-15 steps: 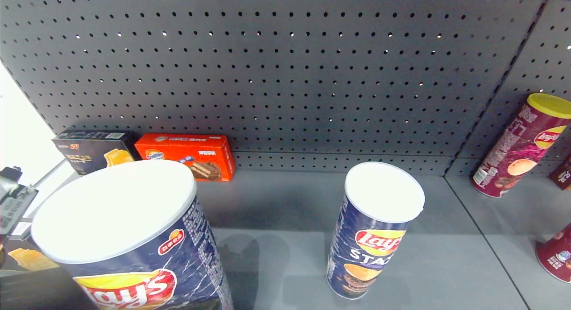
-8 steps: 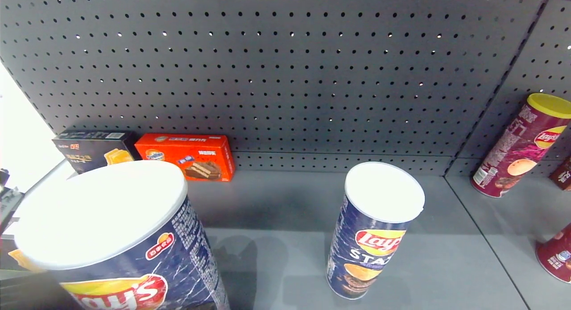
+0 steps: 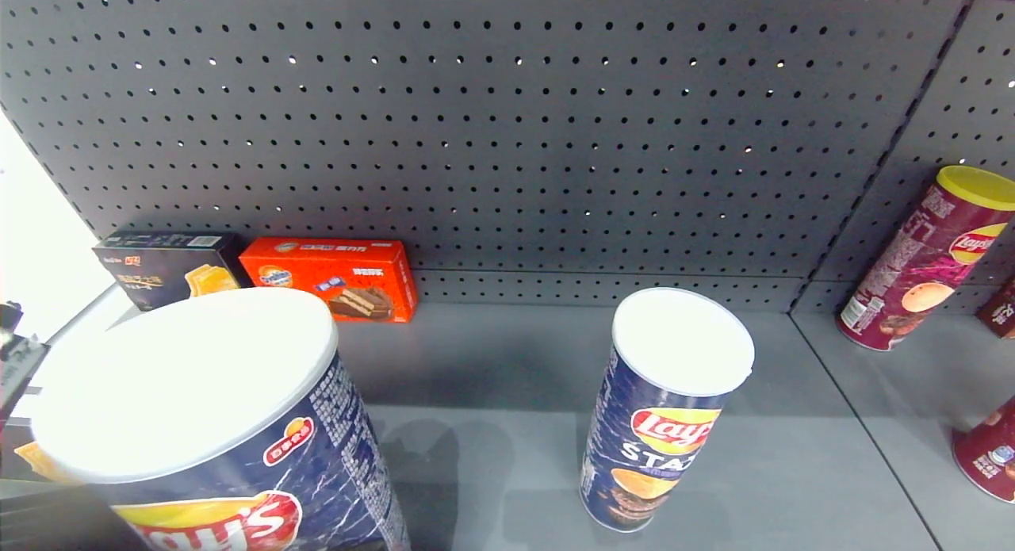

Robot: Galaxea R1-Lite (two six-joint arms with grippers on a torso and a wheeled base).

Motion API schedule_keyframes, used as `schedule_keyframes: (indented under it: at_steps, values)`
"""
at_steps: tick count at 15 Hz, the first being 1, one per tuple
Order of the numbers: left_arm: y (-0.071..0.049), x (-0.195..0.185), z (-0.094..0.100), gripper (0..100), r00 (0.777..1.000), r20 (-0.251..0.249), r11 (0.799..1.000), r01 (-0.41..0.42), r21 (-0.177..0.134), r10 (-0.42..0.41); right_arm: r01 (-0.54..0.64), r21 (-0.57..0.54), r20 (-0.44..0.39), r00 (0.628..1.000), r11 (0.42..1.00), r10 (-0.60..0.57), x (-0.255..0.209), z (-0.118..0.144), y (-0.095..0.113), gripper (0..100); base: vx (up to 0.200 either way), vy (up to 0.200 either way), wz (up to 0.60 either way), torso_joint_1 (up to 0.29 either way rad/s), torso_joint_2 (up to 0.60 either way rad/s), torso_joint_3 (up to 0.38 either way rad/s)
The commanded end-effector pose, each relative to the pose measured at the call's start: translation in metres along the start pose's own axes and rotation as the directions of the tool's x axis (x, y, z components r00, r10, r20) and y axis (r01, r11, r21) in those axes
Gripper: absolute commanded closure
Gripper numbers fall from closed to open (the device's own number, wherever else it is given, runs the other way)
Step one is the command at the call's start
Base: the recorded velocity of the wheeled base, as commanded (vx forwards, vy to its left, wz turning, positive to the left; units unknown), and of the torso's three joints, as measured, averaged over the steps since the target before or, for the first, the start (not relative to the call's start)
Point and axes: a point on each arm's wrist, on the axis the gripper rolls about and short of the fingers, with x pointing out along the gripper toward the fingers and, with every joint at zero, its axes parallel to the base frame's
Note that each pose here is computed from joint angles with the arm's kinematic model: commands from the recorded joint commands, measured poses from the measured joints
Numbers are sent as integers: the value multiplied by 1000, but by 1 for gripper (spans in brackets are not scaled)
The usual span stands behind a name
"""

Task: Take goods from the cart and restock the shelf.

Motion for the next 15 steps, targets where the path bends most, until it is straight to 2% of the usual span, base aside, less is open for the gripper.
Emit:
schedule_keyframes:
  at_steps: [1,3,4,7,8,9,11,12,14,15]
  values:
    - [2,2,6,100,1000,12,1000,-1,3,1,0,-1,1,1000,1000,0,0,0,0,0,0,0,0,0,0,0]
    - [13,21,20,100,1000,11,1000,-4,3,4,-1,0,3,1000,1000,1,0,0,0,0,0,0,0,0,0,0]
    - [23,35,30,100,1000,16,1000,-10,5,10,-1,0,3,1000,1000,1,0,0,0,0,0,0,0,0,0,0]
    - [43,65,43,100,999,11,1000,-31,1,31,-1,0,3,1000,1000,1,0,0,0,0,0,0,0,0,0,0]
    - [46,69,44,100,999,8,1000,-31,1,31,-1,0,3,1000,1000,1,0,0,0,0,0,0,0,0,0,0]
    - [55,70,45,100,999,4,999,-54,-5,54,-1,0,3,1000,1000,1,0,0,0,0,0,0,0,0,0,0]
    - [65,75,37,100,997,-27,997,-78,-22,78,-1,0,3,1000,1000,1,0,0,0,0,0,0,0,0,0,0]
    - [77,80,29,100,993,-54,994,-105,-35,103,-1,0,3,1000,1000,1,0,0,0,0,0,0,0,0,0,0]
    - [92,89,26,100,989,-51,990,-138,-31,136,-1,0,3,1000,1000,1,0,0,0,0,0,0,0,0,0,0]
    - [109,105,25,100,987,-44,987,-156,-28,155,-1,0,3,1000,1000,1,0,0,0,0,0,0,0,0,0,0]
